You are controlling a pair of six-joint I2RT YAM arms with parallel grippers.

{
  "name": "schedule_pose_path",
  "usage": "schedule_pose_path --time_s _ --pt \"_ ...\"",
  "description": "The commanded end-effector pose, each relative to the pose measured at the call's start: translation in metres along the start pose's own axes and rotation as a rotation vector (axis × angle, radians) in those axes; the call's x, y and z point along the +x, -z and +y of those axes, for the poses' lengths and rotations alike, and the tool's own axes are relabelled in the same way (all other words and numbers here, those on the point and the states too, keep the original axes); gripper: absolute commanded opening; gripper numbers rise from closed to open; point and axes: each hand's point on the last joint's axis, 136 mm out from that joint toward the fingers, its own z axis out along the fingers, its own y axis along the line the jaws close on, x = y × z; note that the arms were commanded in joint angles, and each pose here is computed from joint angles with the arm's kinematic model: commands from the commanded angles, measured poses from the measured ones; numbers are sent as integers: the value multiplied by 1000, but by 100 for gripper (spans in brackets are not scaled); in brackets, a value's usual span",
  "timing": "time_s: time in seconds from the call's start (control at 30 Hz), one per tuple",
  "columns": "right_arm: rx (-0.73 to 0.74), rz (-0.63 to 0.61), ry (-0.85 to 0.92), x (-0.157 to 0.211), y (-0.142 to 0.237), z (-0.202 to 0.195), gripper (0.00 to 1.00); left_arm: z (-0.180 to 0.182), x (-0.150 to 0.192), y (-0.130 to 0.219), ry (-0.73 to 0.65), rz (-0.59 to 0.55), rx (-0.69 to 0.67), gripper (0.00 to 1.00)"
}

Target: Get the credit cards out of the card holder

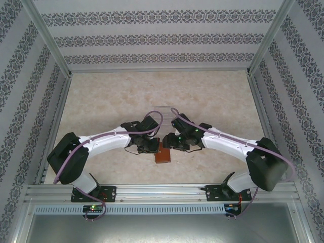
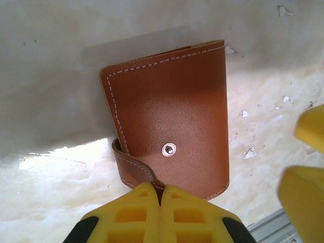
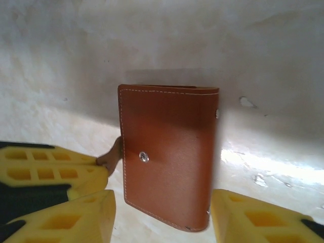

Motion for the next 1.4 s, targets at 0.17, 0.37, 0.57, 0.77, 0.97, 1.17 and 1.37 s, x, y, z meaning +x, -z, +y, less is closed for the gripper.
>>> schedule_pose_path --time_s 0.17,0.37,0.57,0.77,0.97,1.17,1.37 --pt "-39 42 -11 7 -21 11 40 -11 -8 10 -19 -38 62 0" --pt "-32 60 -15 8 -32 11 33 -8 -7 11 -23 -44 52 0" --pt "0 83 -23 12 -44 3 27 -4 -8 13 -25 -47 26 0" --pt "84 95 -31 17 -52 -17 26 20 -5 19 -12 -51 -103 0" --pt "155 74 1 15 -41 -22 30 36 4 9 30 -24 -104 0" --pt "199 60 16 13 -28 -20 34 42 6 -2 102 -29 25 0" --pt "284 50 66 11 -16 -19 52 48 8 -7 136 -18 114 0"
